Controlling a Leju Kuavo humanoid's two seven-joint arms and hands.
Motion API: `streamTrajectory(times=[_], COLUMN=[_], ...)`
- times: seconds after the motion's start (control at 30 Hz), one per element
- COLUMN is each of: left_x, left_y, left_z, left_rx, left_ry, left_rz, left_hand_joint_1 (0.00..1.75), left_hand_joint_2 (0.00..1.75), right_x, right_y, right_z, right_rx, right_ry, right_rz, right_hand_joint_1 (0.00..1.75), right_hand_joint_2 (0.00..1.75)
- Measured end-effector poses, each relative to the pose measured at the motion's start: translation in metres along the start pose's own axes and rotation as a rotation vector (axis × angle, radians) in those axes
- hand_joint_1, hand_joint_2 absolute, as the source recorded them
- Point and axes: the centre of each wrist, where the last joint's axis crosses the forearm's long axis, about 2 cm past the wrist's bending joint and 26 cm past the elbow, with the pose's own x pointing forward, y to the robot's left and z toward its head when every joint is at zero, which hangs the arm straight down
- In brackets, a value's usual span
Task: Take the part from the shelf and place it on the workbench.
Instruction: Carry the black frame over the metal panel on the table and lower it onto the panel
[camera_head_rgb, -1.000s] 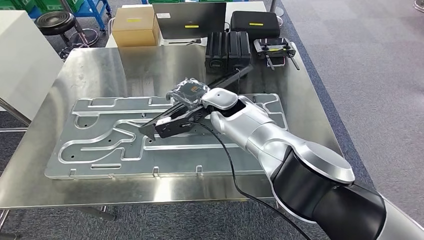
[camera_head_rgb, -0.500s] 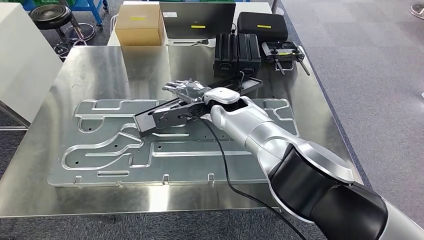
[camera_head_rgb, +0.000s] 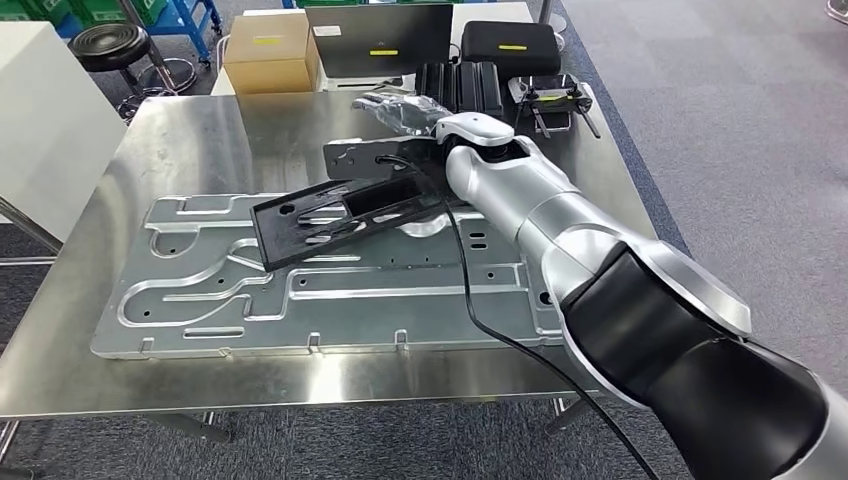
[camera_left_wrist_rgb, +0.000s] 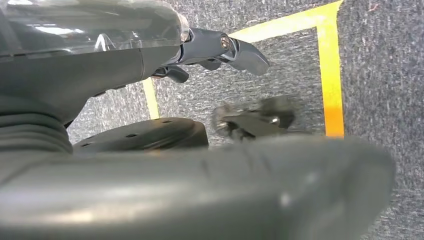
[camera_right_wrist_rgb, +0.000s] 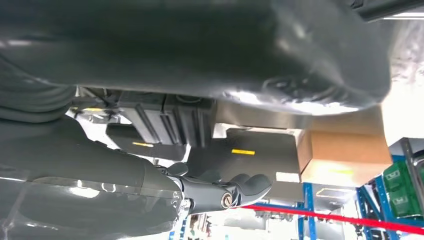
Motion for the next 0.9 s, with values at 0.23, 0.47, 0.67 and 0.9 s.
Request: streamTrajectory(times=[0.23,0.47,0.67,0.9], left_x=[0.002,0.003,0.003,-0.002], left_y=[-0.002,-0.005,-0.006,-0.008], left_z=[0.000,0.000,0.001,0.002], left_rx=[0.001,0.000,0.001,-0.002], left_ry=[-0.011,-0.016,-0.017,-0.004], left_rz=[0.014,0.028,0.041,0.056], left_hand_joint_1=[0.00,0.00,0.00,0.00], left_hand_joint_2=[0.00,0.00,0.00,0.00], right_x=[-0.011,-0.029,-0.044,-0.092], right_y=[-0.032,-0.048,-0.060,-0.091], right_z=[0.004,0.012,0.019,0.046], right_rx=[-0.069,-0.108,-0.140,-0.199], right_ry=[0.026,0.066,0.102,0.181], right_rz=[0.007,0.035,0.085,0.109], right_hand_joint_1=[0.00,0.00,0.00,0.00], right_hand_joint_2=[0.00,0.00,0.00,0.00])
